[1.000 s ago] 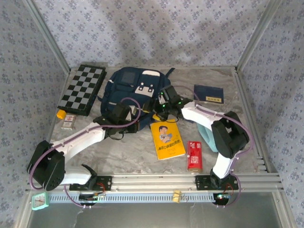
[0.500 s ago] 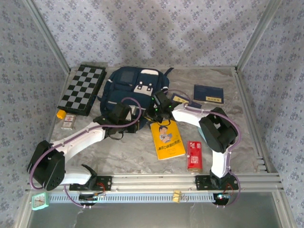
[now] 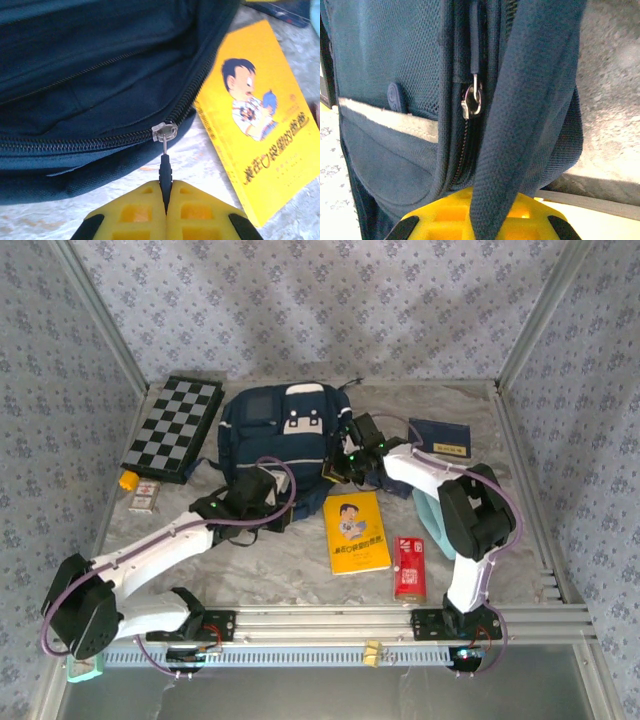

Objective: Pack the student bag

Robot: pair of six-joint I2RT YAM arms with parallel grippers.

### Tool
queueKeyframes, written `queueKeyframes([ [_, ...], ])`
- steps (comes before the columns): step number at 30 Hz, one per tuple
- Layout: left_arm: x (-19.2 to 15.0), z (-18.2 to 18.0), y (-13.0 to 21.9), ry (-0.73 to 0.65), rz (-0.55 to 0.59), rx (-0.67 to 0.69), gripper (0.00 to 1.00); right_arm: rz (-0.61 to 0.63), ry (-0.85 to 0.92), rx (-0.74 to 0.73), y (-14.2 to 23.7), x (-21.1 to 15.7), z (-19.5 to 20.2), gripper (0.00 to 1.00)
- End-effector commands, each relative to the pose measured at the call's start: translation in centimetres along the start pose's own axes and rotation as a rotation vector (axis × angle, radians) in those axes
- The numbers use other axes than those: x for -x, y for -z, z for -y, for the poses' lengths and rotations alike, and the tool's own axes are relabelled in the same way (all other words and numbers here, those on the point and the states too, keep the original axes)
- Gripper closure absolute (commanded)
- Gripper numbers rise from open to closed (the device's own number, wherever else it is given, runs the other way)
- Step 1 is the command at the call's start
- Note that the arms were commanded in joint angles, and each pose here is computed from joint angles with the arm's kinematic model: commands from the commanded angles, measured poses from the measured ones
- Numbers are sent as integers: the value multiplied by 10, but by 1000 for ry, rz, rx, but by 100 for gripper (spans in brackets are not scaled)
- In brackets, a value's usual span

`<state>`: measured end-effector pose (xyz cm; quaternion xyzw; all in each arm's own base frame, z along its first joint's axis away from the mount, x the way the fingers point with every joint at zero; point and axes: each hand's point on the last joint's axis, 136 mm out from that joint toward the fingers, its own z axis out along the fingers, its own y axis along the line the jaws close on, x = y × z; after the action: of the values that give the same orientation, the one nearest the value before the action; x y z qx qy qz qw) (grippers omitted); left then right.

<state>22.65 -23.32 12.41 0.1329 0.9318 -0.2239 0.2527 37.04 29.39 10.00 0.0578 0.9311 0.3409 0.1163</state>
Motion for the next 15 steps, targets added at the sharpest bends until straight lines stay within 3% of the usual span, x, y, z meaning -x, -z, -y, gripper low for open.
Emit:
queueKeyframes([
  [1, -6, 27, 3, -3, -52, -69, 100, 109, 117, 15, 11, 50, -15, 100],
  [4, 8, 27, 1, 0, -15, -48, 100, 93, 116, 11, 8, 59, -15, 100],
  [7, 15, 10, -1, 21, -12, 30, 100, 87, 114, 9, 13, 61, -14, 92],
  [12, 26, -6, -2, 65, 8, 34, 100, 51, 93, 30, 28, 34, -19, 52],
  [15, 32, -3, -2, 58, 23, 14, 100, 39, 39, 6, 34, 11, -15, 37],
])
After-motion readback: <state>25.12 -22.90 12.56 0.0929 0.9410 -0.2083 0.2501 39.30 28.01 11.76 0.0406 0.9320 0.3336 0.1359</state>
